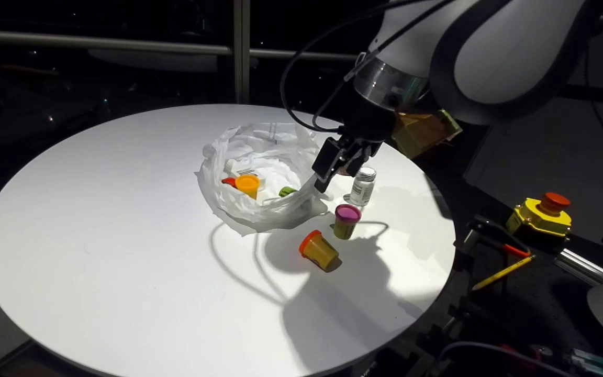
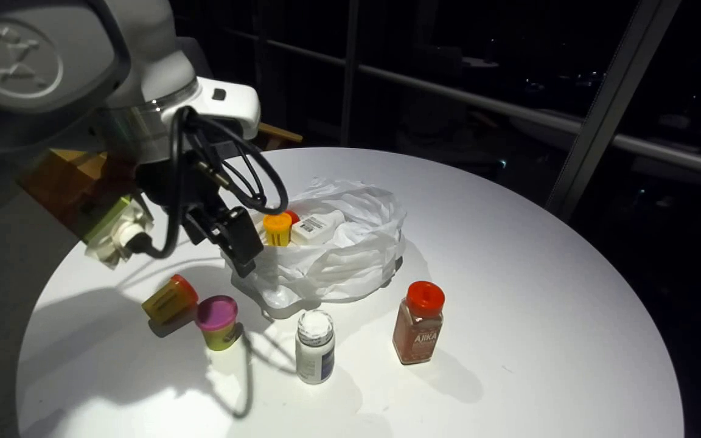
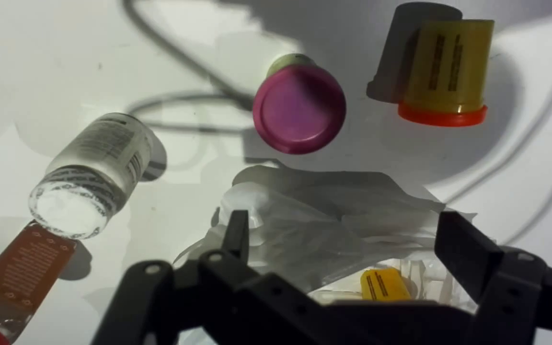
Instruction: Pick up the objects from the plastic bag and put it on the table.
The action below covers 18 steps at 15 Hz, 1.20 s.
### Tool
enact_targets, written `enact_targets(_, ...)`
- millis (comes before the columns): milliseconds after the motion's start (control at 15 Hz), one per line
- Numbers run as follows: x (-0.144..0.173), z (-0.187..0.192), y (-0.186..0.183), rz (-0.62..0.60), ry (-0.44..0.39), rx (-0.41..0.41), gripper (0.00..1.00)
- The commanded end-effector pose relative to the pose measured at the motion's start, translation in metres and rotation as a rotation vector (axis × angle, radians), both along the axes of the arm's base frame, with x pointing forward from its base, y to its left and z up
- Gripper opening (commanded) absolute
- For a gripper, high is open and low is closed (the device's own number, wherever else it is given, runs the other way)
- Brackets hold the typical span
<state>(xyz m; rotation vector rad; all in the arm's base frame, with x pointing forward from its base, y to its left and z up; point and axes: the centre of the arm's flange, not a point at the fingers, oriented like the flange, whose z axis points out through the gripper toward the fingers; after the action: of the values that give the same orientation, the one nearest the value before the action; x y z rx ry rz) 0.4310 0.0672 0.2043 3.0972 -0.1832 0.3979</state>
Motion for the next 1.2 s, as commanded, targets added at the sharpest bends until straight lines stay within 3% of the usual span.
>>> enact_targets(0,0.045,0.043,0.016,-0.026,0.079,0.019,0.99)
enact_targets(267,0.105,0.056,0.026,-0.040,0.102,0.049,1.00)
enact_targets(467,0.129,0.055,0.033,-0.040,0.103,0.075,1.00)
enact_targets(1133,0.155,-0.023,0.032,-0.090,0.069,0.102,1.00)
